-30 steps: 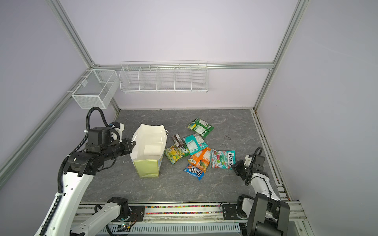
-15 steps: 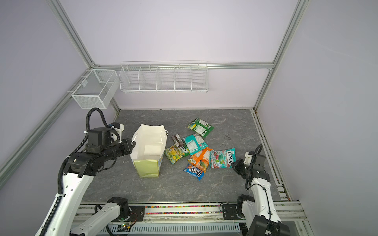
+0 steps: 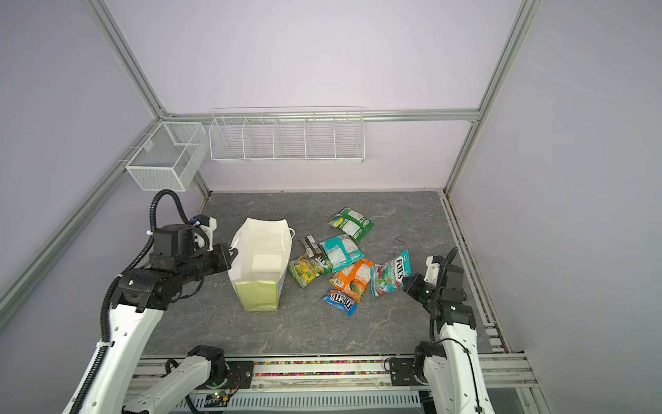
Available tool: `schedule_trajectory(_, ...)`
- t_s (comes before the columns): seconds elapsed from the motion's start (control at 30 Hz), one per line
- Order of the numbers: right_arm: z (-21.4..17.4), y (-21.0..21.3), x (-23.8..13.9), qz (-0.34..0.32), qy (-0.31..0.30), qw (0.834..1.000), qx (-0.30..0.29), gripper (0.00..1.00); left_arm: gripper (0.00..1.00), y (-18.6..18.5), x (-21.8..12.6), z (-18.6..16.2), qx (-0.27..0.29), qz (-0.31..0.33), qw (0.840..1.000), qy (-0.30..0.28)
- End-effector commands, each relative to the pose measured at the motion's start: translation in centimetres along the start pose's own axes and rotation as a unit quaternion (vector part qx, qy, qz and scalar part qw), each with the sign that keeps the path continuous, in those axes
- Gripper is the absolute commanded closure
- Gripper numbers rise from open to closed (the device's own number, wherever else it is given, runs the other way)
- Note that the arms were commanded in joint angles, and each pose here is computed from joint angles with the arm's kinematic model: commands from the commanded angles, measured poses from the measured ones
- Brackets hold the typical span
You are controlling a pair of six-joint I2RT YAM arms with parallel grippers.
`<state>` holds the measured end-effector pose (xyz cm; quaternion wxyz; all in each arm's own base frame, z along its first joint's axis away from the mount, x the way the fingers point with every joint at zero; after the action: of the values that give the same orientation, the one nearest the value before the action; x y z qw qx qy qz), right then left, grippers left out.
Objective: Place the snacks into the paper bag
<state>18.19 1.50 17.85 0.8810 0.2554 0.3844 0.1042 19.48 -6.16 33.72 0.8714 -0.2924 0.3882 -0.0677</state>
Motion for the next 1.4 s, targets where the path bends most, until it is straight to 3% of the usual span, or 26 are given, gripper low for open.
schedule_trajectory(0.0, 0.8, 1.3, -0.9, 0.016, -0.014, 0.999, -0.024, 0.94, 1.0, 0.0, -0.2, -0.3, -0.005, -0.008, 1.0, 0.002)
schedule_trajectory(1.37, 4.5, 9.6, -6.0, 0.118, -0.071, 0.98, -0.141, 0.94, 1.0, -0.2, -0.3, -0.3, -0.01, -0.015, 1.0, 0.002)
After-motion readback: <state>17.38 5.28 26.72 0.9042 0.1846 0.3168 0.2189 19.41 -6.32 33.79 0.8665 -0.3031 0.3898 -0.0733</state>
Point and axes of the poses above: each gripper's point midway between its finger pads, its own x axis out along the fingers, its own y axis along the line the jaws close on, z = x × y, the point moved 8 cm from there along -x, back along the fingers, and after that the axes turned 15 degrees about -x, right-handed, at the moved point
